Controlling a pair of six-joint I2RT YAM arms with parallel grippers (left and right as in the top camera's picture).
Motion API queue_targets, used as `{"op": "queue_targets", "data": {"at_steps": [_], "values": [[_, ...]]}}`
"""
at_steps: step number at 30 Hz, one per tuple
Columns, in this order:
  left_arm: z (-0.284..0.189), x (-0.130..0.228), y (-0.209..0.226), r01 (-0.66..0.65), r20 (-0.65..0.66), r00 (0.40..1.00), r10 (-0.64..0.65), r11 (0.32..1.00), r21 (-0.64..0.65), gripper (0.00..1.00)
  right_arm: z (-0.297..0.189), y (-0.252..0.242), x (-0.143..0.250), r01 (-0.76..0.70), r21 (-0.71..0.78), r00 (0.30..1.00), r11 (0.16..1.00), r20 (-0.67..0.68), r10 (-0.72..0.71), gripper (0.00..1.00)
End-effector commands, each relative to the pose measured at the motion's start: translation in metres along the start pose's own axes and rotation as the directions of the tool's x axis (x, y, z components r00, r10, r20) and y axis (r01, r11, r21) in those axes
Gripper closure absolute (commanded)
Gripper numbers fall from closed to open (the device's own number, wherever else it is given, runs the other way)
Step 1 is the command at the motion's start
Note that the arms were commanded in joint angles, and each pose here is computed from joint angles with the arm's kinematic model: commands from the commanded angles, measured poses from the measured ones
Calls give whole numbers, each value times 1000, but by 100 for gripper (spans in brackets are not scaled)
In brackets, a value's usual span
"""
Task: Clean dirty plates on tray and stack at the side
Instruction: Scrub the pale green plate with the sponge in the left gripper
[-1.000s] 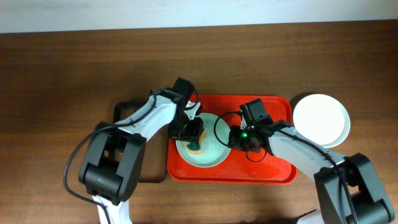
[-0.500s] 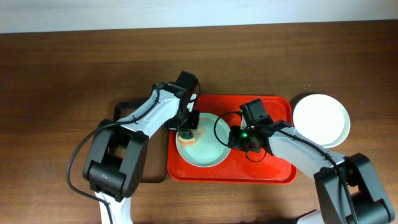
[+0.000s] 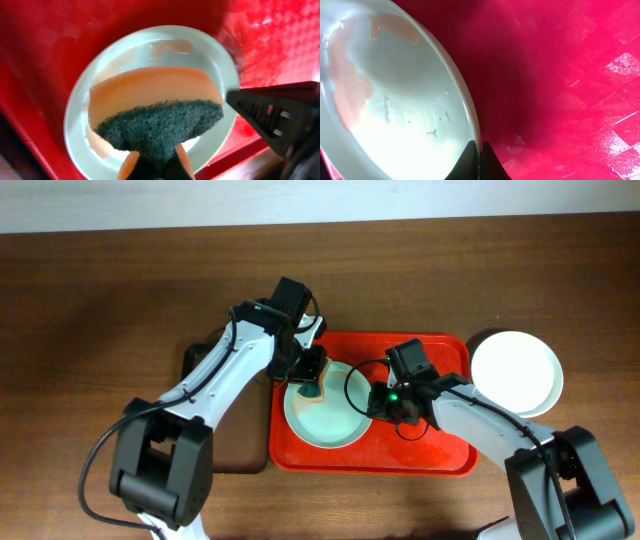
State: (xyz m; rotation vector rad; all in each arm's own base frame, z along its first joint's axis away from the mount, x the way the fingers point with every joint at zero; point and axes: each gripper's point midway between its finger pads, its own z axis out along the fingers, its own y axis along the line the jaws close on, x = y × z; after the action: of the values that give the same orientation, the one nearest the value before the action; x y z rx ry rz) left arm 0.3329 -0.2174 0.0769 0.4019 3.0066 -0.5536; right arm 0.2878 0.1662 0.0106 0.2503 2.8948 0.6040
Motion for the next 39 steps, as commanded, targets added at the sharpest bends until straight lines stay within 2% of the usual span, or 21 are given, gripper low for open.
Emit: {"op": "queue_targets", "data": {"at_steps": [1, 4, 6, 9, 10, 11, 13, 14, 16, 17, 18, 19, 23, 25, 27, 29, 31, 33, 36, 39], "values": [[25, 14, 32, 28, -34, 999, -32, 992, -125, 100, 3, -3, 3, -4, 20, 1000, 1000, -5, 5, 96], [58, 22, 44, 44, -65, 996, -53, 990, -131, 100, 3, -3, 3, -4, 20, 1000, 1000, -5, 4, 96], [78, 38, 44, 78, -142, 985, -93, 991, -112, 100, 3, -3, 3, -4, 20, 1000, 1000, -5, 4, 96], [83, 56, 1, 87, -239, 969, -64, 993, 86, 100, 3, -3, 3, -4, 20, 1000, 1000, -5, 4, 96], [81, 59, -33, 62, -251, 968, 0, 969, 239, 100, 3, -3, 3, -4, 20, 1000, 1000, -5, 4, 96], [81, 57, -47, 47, -243, 970, 27, 956, 290, 100, 3, -3, 3, -4, 20, 1000, 1000, -5, 5, 96], [73, 43, -50, 33, -207, 978, 31, 954, 298, 100, 3, -3, 3, -4, 20, 1000, 1000, -5, 4, 96], [62, 30, -47, 32, -177, 984, 21, 957, 287, 100, 3, -3, 3, -4, 20, 1000, 1000, -5, 5, 96], [37, 3, -17, 14, -74, 997, -5, 991, 134, 100, 3, -3, 3, -4, 20, 1000, 1000, -5, 5, 96], [33, 0, -3, 10, -47, 999, -8, 999, 46, 100, 3, -3, 3, -4, 20, 1000, 1000, -5, 5, 96], [33, -2, 26, 14, -19, 1000, -16, 991, -133, 100, 3, -3, 3, -4, 20, 1000, 1000, -5, 4, 96], [37, 3, 39, 31, -14, 999, -35, 977, -211, 100, 3, -3, 3, -4, 20, 1000, 1000, -5, 5, 96], [68, 23, 44, 62, -21, 997, -68, 975, -215, 100, 3, -3, 3, -4, 20, 1000, 1000, -5, 4, 96], [80, 39, 26, 64, -68, 995, -73, 990, -126, 100, 3, -3, 3, -4, 20, 1000, 1000, -5, 4, 96], [83, 43, -13, 48, -104, 994, -42, 997, 57, 100, 3, -3, 3, -4, 20, 1000, 1000, -5, 4, 96], [81, 43, -49, -1, -106, 994, 25, 975, 222, 100, 3, -3, 3, -4, 20, 1000, 1000, -5, 4, 96], [68, 34, -60, -3, -98, 995, 31, 962, 273, 100, 3, -3, 3, -1, 20, 1000, 1000, -5, 1, 96], [38, 19, -50, -20, -54, 998, 33, 976, 218, 100, 3, -3, 3, -1, 20, 1000, 1000, -5, 1, 96], [-22, 1, 5, 33, 74, 997, -30, 999, -34, 100, 3, -3, 3, -1, 20, 1000, 1000, -5, 1, 96], [-80, 18, 79, 175, 141, 980, -139, 942, -285, 100, 3, -3, 3, -1, 20, 1000, 1000, -5, 1, 95]]}}
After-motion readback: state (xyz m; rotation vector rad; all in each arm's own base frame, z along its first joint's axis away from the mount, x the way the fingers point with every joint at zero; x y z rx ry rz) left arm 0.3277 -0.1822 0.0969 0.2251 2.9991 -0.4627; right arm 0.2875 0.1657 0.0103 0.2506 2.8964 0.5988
